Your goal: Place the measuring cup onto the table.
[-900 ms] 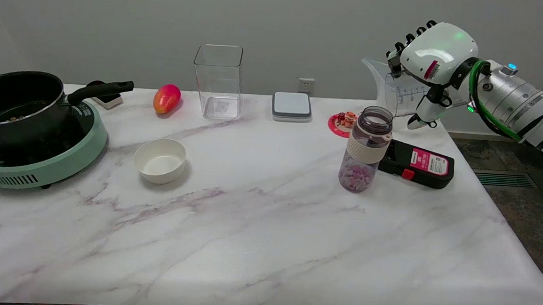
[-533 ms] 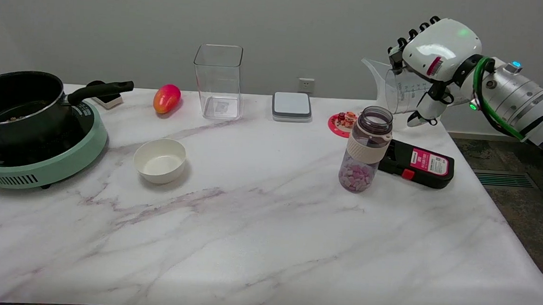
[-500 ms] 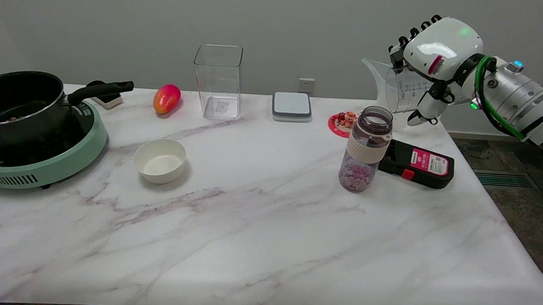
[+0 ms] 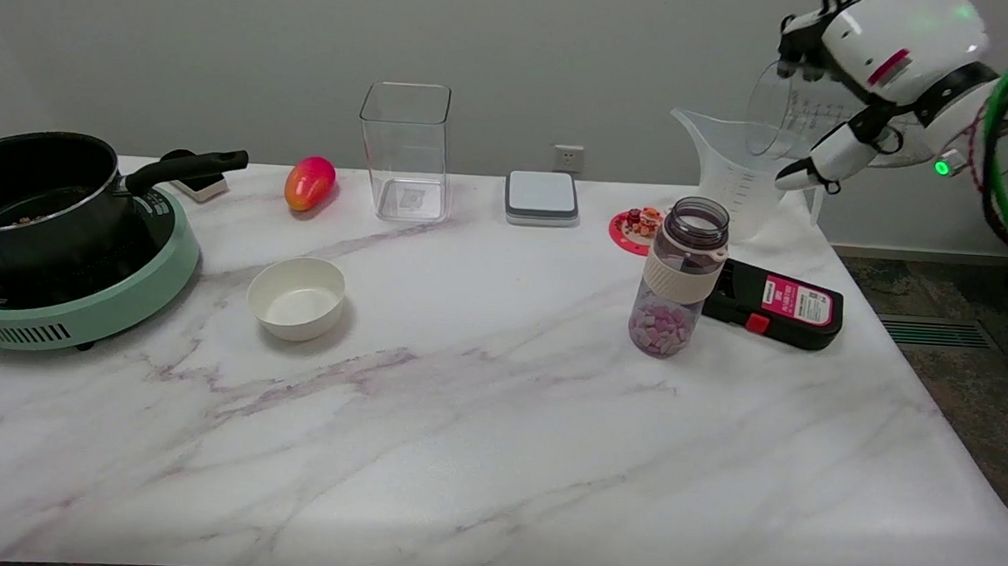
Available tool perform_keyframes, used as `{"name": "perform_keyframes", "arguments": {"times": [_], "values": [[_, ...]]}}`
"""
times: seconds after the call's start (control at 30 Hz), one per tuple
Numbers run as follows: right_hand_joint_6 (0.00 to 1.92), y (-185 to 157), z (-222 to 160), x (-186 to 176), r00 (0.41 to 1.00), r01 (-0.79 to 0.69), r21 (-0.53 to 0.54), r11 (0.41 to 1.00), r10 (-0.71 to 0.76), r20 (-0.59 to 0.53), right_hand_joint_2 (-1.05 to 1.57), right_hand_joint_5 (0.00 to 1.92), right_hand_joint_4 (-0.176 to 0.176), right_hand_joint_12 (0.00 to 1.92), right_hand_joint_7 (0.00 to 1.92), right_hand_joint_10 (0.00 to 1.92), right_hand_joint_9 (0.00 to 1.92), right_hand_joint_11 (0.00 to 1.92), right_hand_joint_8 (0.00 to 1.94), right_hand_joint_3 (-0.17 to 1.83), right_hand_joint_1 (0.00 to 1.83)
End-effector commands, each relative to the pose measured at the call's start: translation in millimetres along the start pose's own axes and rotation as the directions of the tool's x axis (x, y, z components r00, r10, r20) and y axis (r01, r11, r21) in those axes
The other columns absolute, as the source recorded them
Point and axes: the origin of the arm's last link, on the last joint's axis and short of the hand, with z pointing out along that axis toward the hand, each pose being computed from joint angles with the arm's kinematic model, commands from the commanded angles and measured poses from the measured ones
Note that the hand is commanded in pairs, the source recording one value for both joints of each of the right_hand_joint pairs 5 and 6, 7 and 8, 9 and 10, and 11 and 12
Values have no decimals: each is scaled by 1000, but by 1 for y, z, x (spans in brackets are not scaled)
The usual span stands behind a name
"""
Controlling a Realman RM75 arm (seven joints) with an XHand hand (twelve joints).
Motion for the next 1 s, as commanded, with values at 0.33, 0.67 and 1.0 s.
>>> {"name": "perform_keyframes", "arguments": {"times": [0.33,0.67,1.0], "values": [[1741,-17,-80,-30,667,-710,-226,667,533,-521,975,1741,0,1341,1648,1569,1569,1341,1648,894,1439],[1809,-81,-110,-63,528,-838,-291,462,550,-646,1212,1809,0,1376,1692,1607,1607,1376,1692,667,1358],[1852,-121,-101,-51,449,-882,-251,398,554,-701,1330,1852,0,1405,1720,1640,1640,1405,1720,576,1312]]}}
